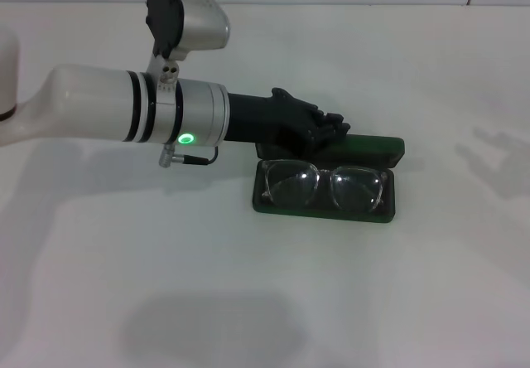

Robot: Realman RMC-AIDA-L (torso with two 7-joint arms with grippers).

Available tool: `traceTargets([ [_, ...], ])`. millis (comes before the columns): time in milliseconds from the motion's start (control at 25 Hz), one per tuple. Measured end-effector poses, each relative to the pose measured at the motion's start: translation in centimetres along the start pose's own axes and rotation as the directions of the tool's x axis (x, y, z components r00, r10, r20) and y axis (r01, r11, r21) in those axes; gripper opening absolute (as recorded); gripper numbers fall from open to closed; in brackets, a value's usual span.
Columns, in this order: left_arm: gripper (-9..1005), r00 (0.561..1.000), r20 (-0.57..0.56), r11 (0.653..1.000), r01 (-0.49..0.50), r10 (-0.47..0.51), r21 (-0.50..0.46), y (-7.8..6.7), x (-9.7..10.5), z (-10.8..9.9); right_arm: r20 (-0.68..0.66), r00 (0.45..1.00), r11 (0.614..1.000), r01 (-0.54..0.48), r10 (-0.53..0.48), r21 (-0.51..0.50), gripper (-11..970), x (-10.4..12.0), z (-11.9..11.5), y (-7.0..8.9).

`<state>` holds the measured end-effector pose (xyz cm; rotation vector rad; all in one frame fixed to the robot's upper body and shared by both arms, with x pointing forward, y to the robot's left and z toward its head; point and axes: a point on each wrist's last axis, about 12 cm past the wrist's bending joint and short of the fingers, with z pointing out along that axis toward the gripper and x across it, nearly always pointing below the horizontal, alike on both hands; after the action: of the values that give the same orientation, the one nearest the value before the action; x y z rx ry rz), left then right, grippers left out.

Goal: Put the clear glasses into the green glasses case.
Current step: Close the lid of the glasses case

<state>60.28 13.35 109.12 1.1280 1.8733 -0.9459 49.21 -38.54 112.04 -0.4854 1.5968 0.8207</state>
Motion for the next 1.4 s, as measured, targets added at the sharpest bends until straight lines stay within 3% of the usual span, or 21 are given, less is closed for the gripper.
traceTargets([
  [680,153,1.000,-0.028,1.000,-0.007,0.008,0.025,-0.5,0.5,0.2,0.002,1.000,1.000,-0.011,0.011,0.005,442,0.5,0.1,0.0],
  [1400,161,0.999,-0.040,0.992,-0.004,0.009,0.128,-1.8,1.0,0.1,0.001,1.000,1.000,0.001,-0.001,0.010,452,0.5,0.1,-0.1],
])
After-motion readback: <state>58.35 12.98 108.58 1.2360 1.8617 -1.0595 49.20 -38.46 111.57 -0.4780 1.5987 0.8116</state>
